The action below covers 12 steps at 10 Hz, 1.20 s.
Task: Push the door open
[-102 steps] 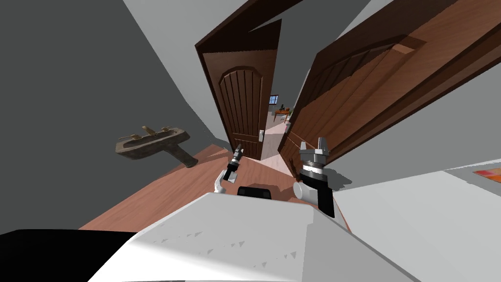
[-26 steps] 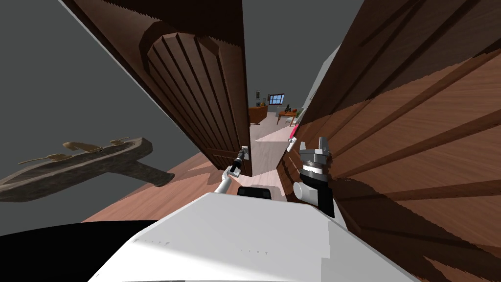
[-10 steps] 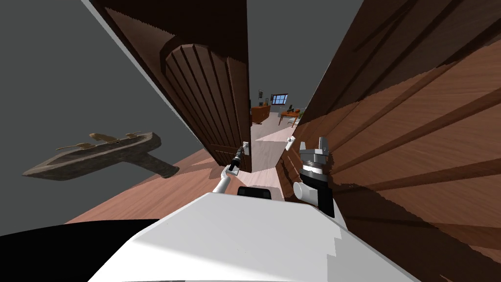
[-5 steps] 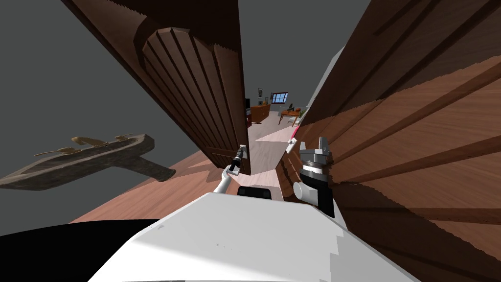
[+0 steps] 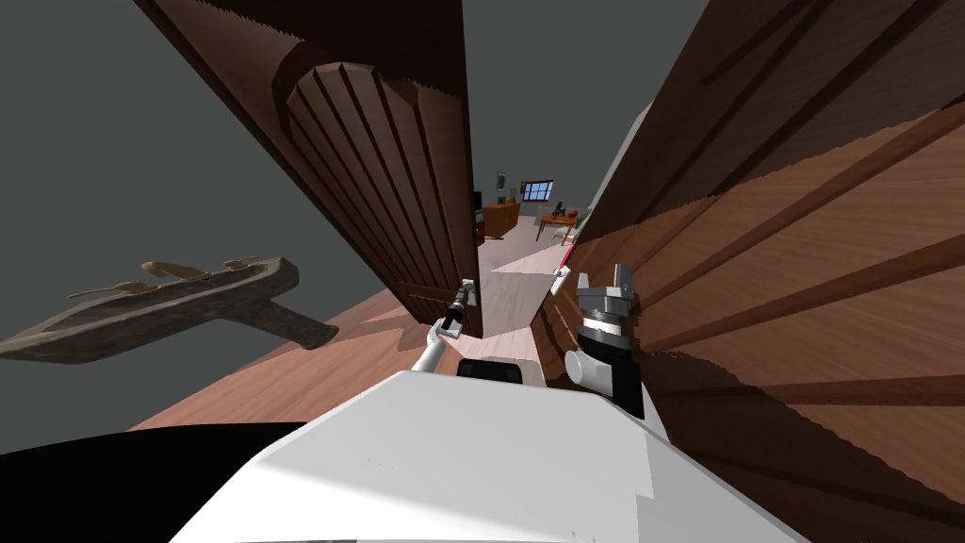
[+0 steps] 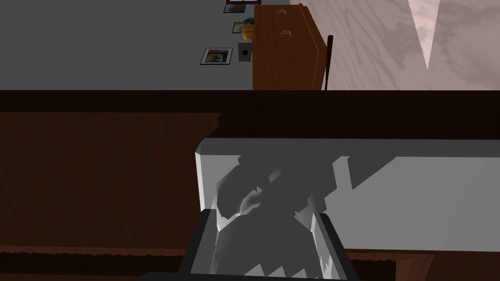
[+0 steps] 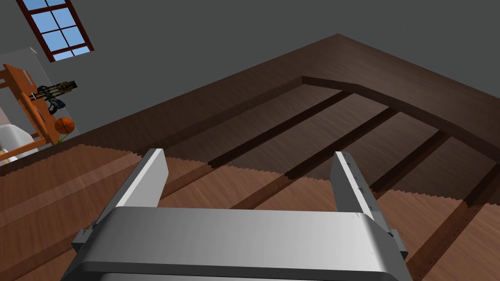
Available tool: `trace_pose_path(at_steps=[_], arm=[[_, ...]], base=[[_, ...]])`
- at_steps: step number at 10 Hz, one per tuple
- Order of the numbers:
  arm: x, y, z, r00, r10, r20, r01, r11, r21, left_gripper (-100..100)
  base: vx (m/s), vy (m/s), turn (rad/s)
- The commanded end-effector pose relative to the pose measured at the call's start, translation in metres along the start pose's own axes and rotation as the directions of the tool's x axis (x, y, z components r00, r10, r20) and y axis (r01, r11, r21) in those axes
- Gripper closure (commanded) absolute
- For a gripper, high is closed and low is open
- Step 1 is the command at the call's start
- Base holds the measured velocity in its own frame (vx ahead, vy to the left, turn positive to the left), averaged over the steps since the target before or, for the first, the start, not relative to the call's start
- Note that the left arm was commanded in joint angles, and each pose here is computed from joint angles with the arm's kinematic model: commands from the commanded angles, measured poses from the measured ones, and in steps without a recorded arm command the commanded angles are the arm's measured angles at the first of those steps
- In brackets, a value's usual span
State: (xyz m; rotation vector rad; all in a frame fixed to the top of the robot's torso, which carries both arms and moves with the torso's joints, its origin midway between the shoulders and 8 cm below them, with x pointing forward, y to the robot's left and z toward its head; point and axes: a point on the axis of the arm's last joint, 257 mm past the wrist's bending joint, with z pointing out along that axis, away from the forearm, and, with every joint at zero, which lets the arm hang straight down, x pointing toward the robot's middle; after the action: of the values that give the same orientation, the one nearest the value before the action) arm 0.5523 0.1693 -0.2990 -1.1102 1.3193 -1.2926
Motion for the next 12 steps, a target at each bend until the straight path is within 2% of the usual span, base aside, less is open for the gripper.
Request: trace_pose_path(at_steps=[1,12], arm=[[-0.006,-0.002,-0.0001,0.9999,0.007,0.012,-0.007,1.0000,0.007,100],[-0.038,-0.013,-0.0017,0.9946,0.034,0.098,-0.039,0.9982,0.045,100]], base=[[0.072,0.001,-0.003],[0.104,-0.005,0.008]])
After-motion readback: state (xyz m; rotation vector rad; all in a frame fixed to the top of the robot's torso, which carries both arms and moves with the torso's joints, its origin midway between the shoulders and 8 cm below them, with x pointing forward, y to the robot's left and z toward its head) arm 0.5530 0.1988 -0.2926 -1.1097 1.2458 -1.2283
